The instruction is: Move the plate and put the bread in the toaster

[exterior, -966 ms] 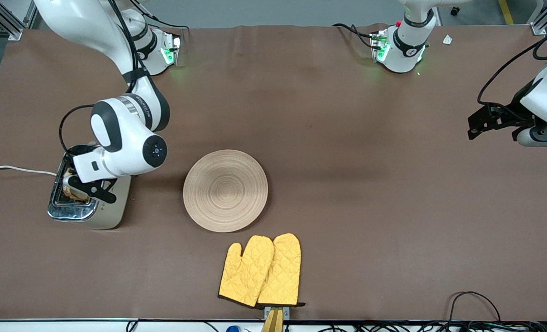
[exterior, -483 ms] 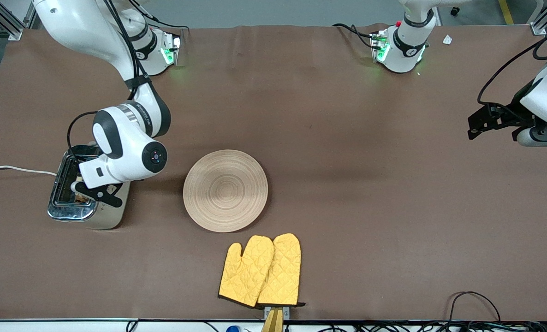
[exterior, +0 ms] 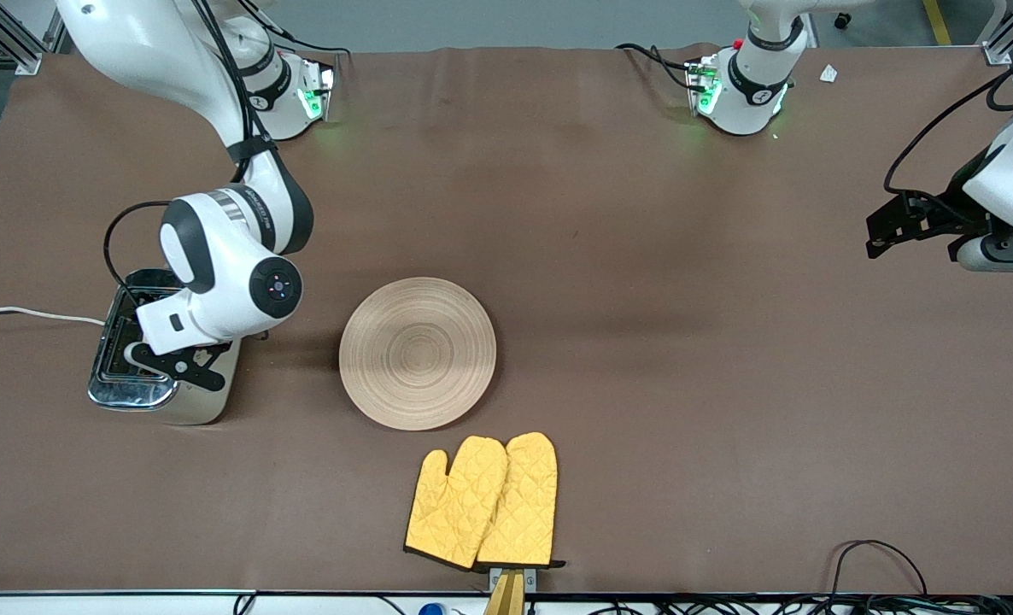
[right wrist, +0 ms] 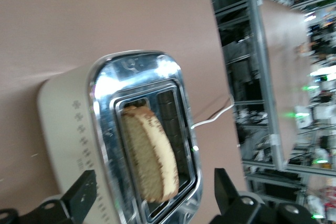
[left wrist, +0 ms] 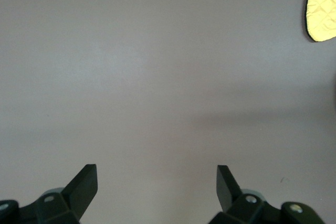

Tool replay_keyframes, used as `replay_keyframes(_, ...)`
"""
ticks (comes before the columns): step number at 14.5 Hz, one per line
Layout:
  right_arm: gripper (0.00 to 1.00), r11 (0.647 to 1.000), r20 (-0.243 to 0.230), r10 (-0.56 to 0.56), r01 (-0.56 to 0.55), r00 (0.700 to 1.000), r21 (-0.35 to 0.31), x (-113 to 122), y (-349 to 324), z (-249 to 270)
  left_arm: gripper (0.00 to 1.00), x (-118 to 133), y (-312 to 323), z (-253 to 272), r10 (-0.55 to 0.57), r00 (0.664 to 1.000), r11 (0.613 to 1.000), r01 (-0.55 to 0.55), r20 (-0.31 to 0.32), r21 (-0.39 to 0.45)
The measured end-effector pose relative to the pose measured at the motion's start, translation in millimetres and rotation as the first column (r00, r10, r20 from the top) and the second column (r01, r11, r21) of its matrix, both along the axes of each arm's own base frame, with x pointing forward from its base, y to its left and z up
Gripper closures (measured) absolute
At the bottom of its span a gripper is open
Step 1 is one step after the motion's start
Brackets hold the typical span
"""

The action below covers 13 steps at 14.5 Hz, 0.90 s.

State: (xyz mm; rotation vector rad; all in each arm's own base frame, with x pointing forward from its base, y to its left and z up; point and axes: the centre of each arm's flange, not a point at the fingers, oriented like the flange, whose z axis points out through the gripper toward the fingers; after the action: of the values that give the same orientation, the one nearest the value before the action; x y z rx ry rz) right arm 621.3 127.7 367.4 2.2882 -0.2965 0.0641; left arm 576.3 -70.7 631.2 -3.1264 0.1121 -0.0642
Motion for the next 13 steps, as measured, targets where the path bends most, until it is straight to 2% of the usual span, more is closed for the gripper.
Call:
replay_keyframes(2,0.0,0.995,-0.014,0.011,-0.01,1.0,0.101,5.7,6.7,28.8,0.0,-2.1,-0.9,0.7,0.015,1.0,1.0,-0.015,-0.008,0.001)
replay_keyframes(4,0.0,0.976,-0.011,0.009,-0.006,1.0,0.22,9.8,3.5,69.3,0.0,-4.8,-7.8,2.7,0.027,1.0,1.0,-0.027,-0.008,0.0)
replay_keyframes(7,0.0,0.916,0.013,-0.044,0.035,0.999,0.4,5.9,-23.5,131.3,0.0,-7.2,-17.2,4.1,0.03,1.0,1.0,-0.03,-0.007,-0.001)
replay_keyframes(10,0.0,0.861,0.005,-0.044,0.036,0.999,0.507,-18.5,-32.1,184.0,0.0,-7.1,-15.9,4.2,0.032,0.999,0.999,-0.032,-0.007,-0.001)
replay_keyframes(13,0.0,0.837,-0.004,-0.015,0.015,1.0,0.547,-48.5,-32.4,228.7,0.0,-7.2,-15.7,4.4,0.032,0.999,0.999,-0.032,-0.006,-0.001)
